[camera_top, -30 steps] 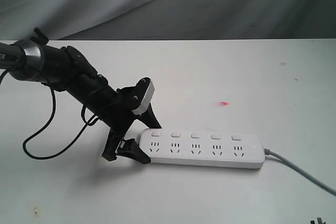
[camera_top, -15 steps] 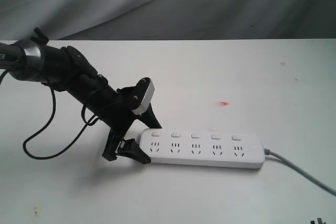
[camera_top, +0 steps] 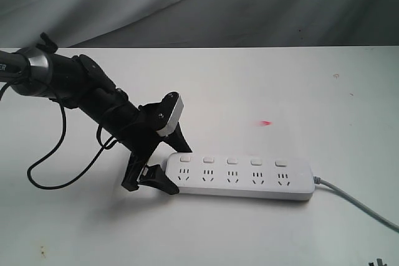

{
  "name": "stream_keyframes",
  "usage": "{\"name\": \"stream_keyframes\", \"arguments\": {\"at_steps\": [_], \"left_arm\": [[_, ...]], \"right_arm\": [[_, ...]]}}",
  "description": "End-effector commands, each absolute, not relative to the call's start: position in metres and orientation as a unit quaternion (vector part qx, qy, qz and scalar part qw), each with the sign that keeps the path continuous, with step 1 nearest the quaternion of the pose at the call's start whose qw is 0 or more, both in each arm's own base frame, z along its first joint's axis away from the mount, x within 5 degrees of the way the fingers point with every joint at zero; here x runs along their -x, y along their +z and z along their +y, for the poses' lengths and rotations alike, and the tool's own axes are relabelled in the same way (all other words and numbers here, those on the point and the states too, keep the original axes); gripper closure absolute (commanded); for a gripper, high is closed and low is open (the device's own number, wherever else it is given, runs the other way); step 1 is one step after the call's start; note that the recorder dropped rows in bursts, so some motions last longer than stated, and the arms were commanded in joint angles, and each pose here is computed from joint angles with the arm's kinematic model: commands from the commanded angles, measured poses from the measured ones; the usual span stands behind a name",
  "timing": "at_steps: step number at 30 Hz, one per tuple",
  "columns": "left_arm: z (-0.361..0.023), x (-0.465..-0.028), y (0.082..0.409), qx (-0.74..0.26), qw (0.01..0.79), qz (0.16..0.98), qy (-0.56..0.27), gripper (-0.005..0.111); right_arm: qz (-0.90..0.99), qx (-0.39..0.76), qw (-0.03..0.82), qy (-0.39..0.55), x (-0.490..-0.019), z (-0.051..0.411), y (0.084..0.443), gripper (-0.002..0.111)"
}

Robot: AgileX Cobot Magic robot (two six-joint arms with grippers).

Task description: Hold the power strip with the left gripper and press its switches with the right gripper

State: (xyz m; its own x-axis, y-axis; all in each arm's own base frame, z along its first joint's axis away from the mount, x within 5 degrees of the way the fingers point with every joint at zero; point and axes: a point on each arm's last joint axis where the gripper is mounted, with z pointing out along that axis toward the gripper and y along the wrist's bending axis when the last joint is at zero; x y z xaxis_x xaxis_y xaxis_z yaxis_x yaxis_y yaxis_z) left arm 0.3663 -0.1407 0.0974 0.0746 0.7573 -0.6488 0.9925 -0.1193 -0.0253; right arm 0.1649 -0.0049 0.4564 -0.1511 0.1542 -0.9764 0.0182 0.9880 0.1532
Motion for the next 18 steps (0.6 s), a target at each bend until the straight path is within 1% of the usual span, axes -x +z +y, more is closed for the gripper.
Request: {"name": "stream_keyframes", "arguments": {"at_steps": [1, 4, 7, 9, 12, 14, 18], "left_arm": [[-0.142, -0.368, 0.098, -0.698, 0.227, 0.628, -0.260, 0.106], [-0.142, -0.368, 0.098, -0.698, 0.227, 0.628, -0.260, 0.106], [-0.142, -0.368, 0.098, -0.698, 0.227, 0.628, -0.260, 0.106], [-0.142, -0.368, 0.098, -0.698, 0.227, 0.628, -0.260, 0.106], [-0.142, -0.368, 0.098, -0.698, 0.227, 0.628, -0.260, 0.106], [-0.142, -0.368, 0.098, -0.698, 0.227, 0.628, -0.260, 0.106], [-0.142, -0.368, 0.098, -0.698, 0.227, 0.628, -0.260, 0.106]], "right_arm": [[0.807, 0.068, 0.584, 0.060, -0.198, 0.007, 0.488, 0.108], [0.844, 0.133, 0.514, 0.073, -0.232, 0.011, 0.492, 0.108], [0.851, 0.155, 0.497, 0.072, -0.264, 0.010, 0.492, 0.108], [0.844, 0.204, 0.491, 0.066, -0.281, 0.012, 0.487, 0.108], [0.836, 0.297, 0.453, 0.083, -0.304, 0.018, 0.464, 0.108], [0.833, 0.349, 0.413, 0.117, -0.315, 0.023, 0.446, 0.108], [0.819, 0.393, 0.392, 0.145, -0.343, 0.026, 0.415, 0.108]]}}
